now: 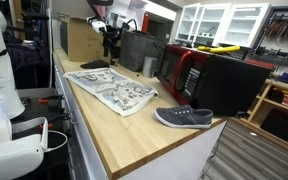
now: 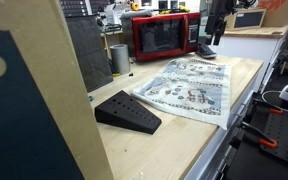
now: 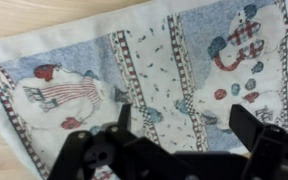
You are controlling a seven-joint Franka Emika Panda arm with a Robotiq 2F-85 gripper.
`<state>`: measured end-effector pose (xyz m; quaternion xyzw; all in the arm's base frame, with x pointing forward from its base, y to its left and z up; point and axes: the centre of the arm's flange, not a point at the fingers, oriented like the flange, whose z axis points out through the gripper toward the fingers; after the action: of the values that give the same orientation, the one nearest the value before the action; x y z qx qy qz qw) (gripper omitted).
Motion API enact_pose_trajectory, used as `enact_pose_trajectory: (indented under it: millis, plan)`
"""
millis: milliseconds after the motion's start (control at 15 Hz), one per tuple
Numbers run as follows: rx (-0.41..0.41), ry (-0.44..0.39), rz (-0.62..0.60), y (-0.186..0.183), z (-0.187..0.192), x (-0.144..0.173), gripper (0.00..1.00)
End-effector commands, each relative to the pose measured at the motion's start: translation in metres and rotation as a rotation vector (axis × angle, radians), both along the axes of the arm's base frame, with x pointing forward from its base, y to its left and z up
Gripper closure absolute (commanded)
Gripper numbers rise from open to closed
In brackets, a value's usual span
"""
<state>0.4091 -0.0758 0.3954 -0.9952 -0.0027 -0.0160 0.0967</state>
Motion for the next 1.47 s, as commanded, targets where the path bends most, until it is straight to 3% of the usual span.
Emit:
enact_pose_trajectory:
  millis: [0,200,600,867,1400]
  plan:
    - [0.049,-0.053,-0.074,-0.046,-0.024,-0.004,0.00]
    - [0.112,-0.072,-0.190,-0.087,-0.035,-0.009,0.00]
    - [0.114,-0.061,-0.194,-0.089,-0.032,-0.018,0.00]
    - [0.148,-0.113,-0.183,-0.084,-0.037,-0.016,0.00]
    - [0.221,-0.160,-0.320,-0.197,-0.065,-0.024,0.00]
